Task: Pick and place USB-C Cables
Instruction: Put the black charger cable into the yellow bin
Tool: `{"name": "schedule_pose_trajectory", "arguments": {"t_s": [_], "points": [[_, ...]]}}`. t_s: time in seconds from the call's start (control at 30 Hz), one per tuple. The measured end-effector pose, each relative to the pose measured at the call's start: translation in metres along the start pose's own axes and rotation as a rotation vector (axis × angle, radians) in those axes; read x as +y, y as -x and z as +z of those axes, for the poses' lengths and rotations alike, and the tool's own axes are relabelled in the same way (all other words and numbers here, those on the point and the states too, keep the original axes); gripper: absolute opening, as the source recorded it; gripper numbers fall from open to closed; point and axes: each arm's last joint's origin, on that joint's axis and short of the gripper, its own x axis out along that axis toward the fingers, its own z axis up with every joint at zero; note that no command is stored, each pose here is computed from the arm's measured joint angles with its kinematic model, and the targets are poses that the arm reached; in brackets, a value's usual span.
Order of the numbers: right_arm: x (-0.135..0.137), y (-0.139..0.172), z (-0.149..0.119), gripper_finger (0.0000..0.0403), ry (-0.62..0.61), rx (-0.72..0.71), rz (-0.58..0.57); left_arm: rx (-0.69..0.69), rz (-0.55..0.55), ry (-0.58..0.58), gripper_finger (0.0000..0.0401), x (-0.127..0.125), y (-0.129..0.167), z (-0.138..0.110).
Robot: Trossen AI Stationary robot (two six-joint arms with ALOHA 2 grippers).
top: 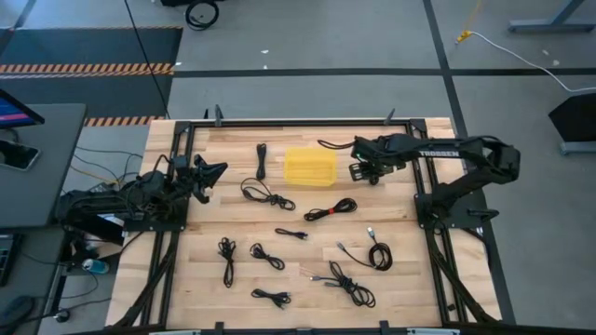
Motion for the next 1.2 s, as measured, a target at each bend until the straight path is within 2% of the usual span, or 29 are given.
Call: {"name": "schedule_pose_trajectory", "arguments": {"t_s": [0.23, 0.43, 0.63, 0.77, 0.93, 1.07, 1.2], "points": [[0.0, -0.023, 0.008, 0.022, -0.045, 0.036, -0.096, 0.0, 0.0, 0.0, 0.003, 0.0, 0.0, 0.0], [0.001, -0.042, 0.011, 0.022, -0.035, 0.07, -0.151, 0.001, -0.001, 0.0, 0.003, 0.0, 0.0, 0.0], [0.006, -0.058, 0.016, 0.0217, -0.015, 0.076, -0.155, 0.001, -0.001, -0.001, 0.003, 0.0, 0.0, 0.0], [0.007, -0.062, 0.017, 0.0173, -0.042, 0.089, -0.151, 0.001, -0.001, -0.001, 0.003, 0.0, 0.0, 0.0], [0.003, -0.054, 0.017, 0.0043, -0.011, 0.079, -0.132, 0.0, -0.001, -0.002, 0.003, 0.0, 0.0, 0.0], [-0.003, -0.037, 0.019, 0.0037, 0.041, 0.036, -0.115, 0.013, 0.005, -0.034, 0.003, 0.001, 0.0, -0.001], [-0.016, -0.01, 0.019, 0.0037, 0.02, 0.003, -0.086, 0.015, 0.006, -0.033, 0.003, 0.001, 0.0, -0.001]]}}
